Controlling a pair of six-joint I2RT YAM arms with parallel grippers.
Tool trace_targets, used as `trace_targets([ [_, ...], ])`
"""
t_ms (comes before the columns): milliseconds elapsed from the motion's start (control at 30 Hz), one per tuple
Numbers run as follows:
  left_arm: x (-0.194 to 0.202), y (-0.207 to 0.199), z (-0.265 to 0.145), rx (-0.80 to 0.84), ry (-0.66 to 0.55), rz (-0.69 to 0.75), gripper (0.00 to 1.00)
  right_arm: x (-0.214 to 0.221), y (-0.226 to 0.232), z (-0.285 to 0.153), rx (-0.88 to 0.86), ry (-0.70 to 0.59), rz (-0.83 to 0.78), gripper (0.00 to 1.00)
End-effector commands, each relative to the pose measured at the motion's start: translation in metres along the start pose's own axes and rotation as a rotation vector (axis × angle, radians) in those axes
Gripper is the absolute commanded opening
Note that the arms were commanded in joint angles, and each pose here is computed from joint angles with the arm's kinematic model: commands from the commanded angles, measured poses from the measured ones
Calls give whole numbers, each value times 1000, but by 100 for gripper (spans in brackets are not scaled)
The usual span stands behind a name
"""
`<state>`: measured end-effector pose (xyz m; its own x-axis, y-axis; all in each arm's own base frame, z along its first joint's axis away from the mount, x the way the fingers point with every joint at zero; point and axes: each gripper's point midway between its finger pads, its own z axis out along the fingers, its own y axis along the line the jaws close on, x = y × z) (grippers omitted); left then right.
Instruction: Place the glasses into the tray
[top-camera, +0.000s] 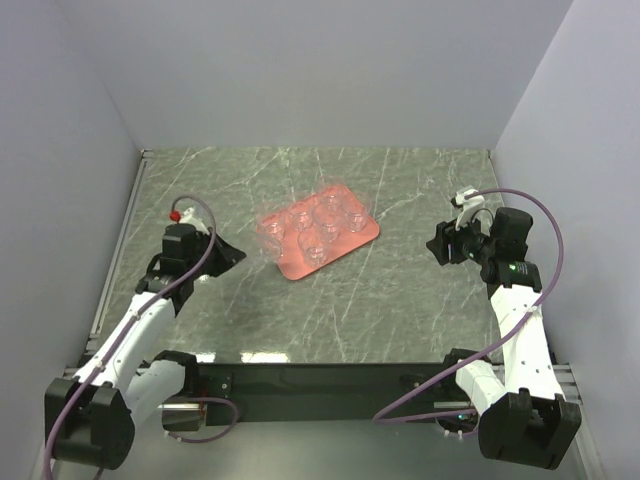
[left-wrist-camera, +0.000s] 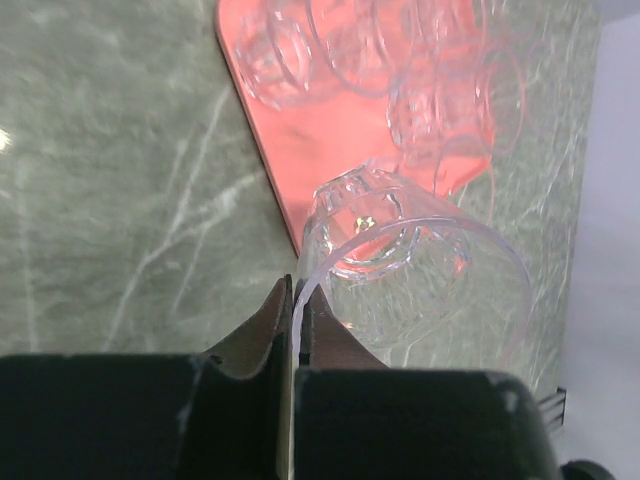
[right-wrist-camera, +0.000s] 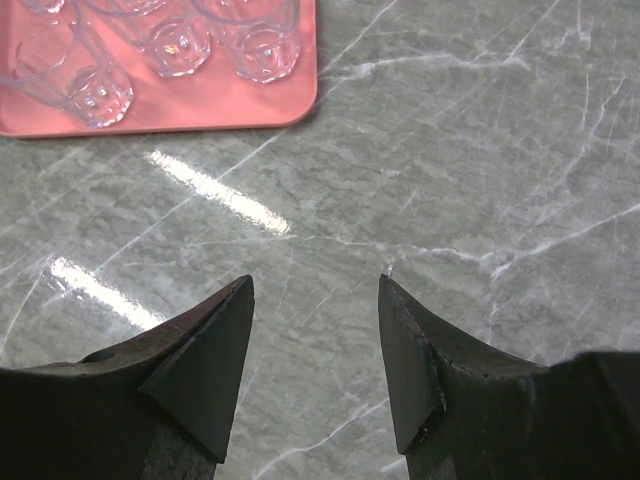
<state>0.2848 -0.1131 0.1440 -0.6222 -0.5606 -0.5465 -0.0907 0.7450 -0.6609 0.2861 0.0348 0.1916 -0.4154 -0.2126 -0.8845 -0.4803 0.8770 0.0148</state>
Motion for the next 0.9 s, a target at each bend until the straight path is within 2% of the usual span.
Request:
trace_targets([
  [0, 4, -22, 6, 60, 9, 5, 0, -5, -1, -2, 4, -28, -22, 60],
  [300, 23, -30, 33, -3, 72, 42, 0, -5, -2, -3, 10, -29, -20, 60],
  [867, 19, -39, 73, -99, 91, 114, 2, -6, -3, -4, 11, -31, -23, 60],
])
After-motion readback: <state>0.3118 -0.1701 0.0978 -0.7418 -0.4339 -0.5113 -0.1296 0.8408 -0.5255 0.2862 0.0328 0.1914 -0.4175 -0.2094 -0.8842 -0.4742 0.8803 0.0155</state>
